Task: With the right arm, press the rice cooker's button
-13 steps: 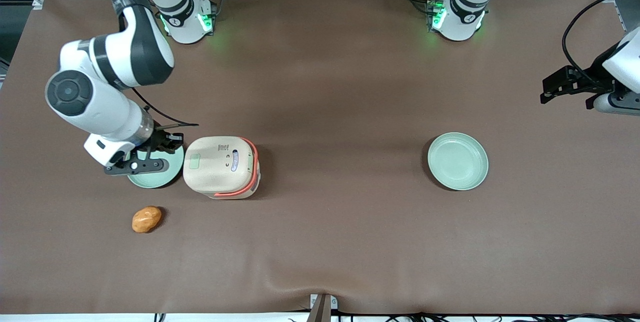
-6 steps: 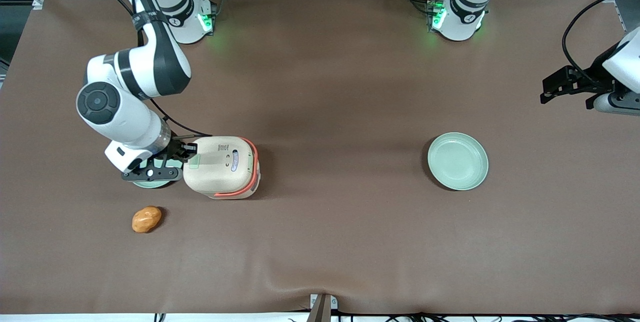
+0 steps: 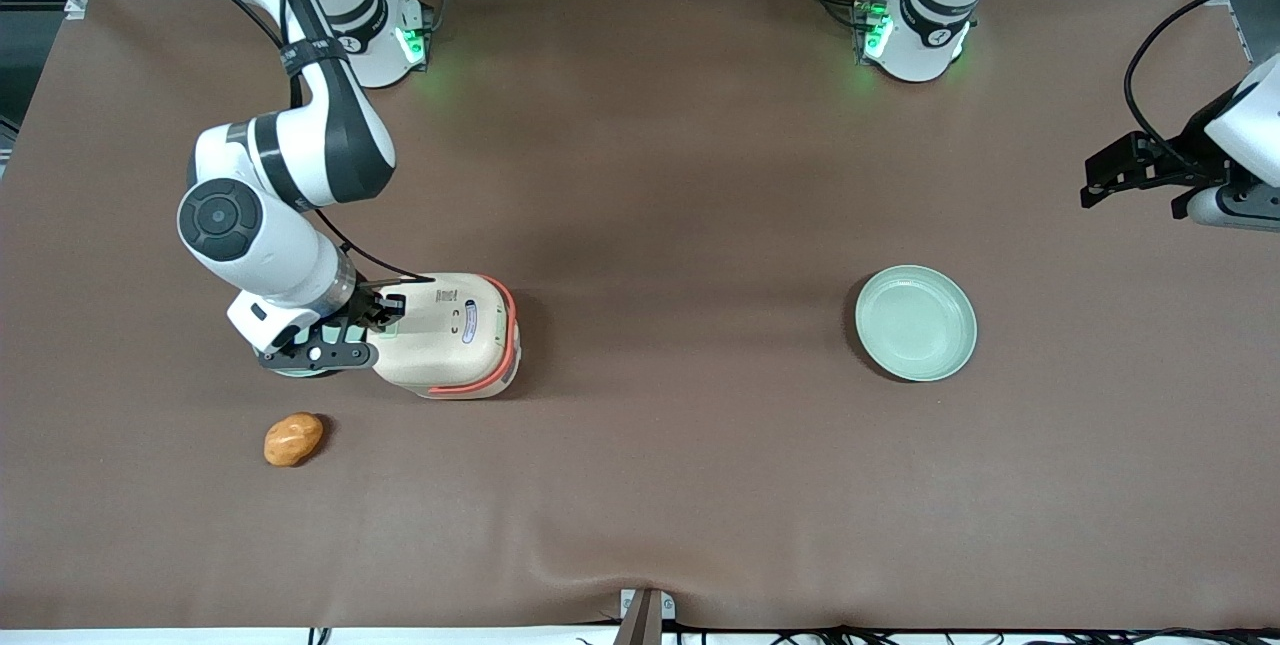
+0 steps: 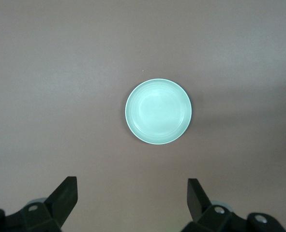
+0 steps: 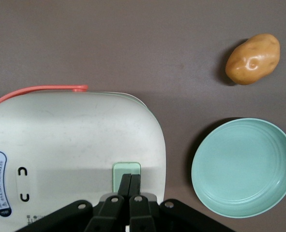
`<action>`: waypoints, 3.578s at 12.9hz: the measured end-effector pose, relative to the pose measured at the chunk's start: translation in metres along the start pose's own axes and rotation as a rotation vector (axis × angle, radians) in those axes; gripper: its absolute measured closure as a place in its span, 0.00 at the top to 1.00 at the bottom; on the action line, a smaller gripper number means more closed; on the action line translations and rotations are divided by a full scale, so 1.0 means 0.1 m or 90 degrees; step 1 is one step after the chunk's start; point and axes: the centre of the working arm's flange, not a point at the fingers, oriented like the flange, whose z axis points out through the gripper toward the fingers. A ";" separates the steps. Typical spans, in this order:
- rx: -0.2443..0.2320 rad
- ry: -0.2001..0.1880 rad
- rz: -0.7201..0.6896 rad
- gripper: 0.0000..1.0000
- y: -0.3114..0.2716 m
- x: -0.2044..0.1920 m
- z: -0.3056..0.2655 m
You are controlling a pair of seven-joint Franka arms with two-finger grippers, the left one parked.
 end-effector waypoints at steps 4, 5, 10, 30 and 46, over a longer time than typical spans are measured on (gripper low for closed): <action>-0.002 -0.003 -0.003 0.01 -0.04 0.02 0.12; -0.003 -0.002 -0.005 0.01 -0.05 0.02 0.14; -0.004 0.000 -0.006 0.01 -0.06 0.01 0.14; 0.036 0.032 -0.010 1.00 2.30 -1.19 -2.80; 0.040 0.060 -0.028 1.00 2.18 -1.40 -2.58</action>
